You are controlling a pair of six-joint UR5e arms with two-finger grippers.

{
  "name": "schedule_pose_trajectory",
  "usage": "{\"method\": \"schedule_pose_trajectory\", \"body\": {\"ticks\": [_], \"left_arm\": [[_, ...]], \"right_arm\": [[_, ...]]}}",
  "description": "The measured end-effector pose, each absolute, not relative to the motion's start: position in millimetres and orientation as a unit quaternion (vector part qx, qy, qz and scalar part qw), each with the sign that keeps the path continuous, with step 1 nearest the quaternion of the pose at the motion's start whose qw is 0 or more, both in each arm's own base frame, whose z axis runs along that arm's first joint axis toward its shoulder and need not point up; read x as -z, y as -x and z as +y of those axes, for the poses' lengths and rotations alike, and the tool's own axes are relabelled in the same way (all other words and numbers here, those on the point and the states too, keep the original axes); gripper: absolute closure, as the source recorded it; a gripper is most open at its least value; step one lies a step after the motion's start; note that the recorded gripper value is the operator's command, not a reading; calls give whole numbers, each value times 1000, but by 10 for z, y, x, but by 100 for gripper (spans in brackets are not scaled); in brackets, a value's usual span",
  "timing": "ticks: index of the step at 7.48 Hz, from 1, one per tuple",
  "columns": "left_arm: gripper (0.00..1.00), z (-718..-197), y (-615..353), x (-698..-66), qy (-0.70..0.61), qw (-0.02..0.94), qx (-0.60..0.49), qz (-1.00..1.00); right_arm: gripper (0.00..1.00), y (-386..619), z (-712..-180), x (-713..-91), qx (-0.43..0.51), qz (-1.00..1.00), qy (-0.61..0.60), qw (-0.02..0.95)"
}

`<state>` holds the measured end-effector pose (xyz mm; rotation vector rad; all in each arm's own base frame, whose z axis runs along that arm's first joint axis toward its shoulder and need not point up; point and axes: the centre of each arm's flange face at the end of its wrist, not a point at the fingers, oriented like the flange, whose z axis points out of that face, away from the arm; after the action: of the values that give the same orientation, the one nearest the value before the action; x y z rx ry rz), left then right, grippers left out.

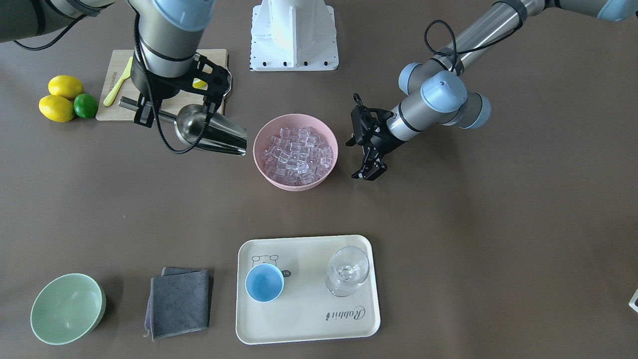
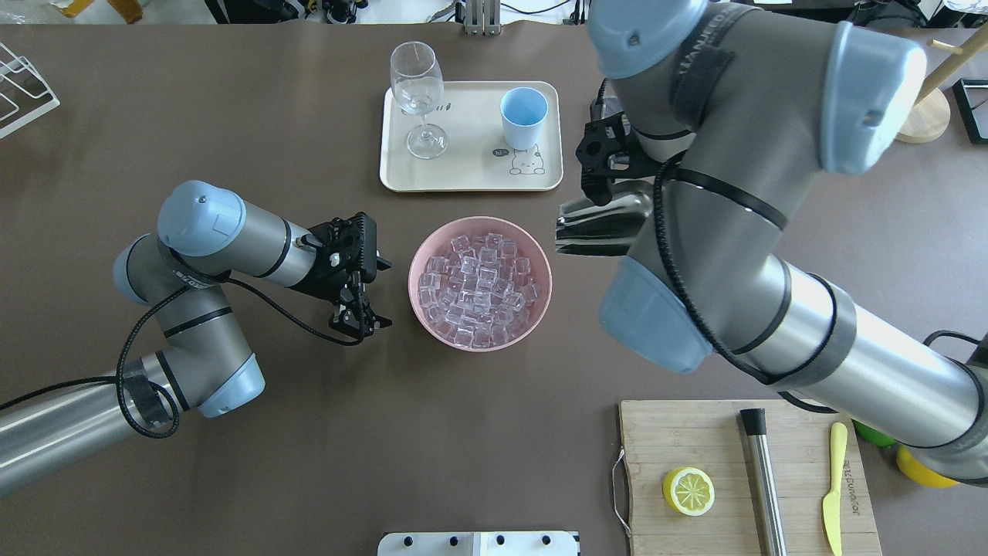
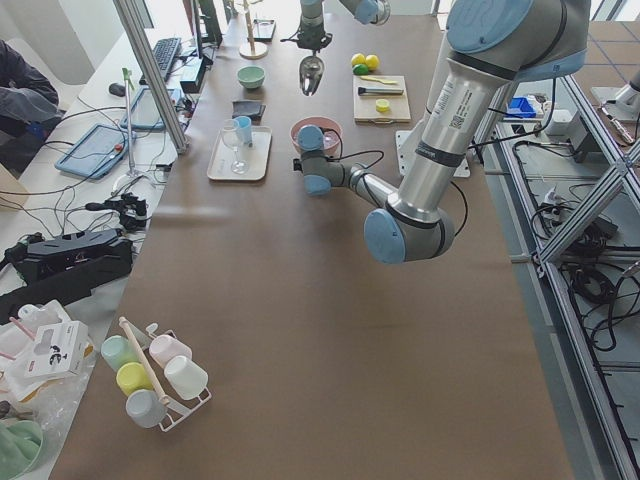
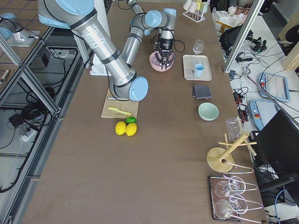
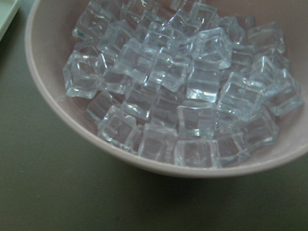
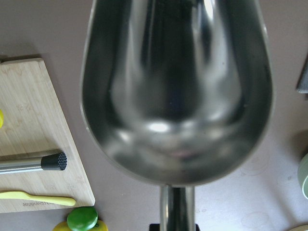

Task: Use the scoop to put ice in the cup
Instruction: 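Swing the scoop over and lower it into the pink bowl with the right gripper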

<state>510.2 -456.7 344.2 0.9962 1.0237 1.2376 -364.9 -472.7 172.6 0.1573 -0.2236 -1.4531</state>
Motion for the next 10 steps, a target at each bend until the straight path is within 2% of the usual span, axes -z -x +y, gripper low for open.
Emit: {"method": "schedule_pose_trajectory", "body": {"ticks": [5, 8, 10], "left_arm": [[2, -4630, -5095, -3742, -495, 546, -504, 450], [2, -4623, -5143, -3596, -468, 575, -445, 502], [1, -4583, -5249, -3506, -466, 568, -443, 514]], "right_arm": [[100, 4616, -4789, -1531, 698, -54, -10, 714], [100, 4836, -4839, -1582, 699, -46, 13, 713], [100, 4979, -4776, -1591, 703, -44, 21, 710]]}}
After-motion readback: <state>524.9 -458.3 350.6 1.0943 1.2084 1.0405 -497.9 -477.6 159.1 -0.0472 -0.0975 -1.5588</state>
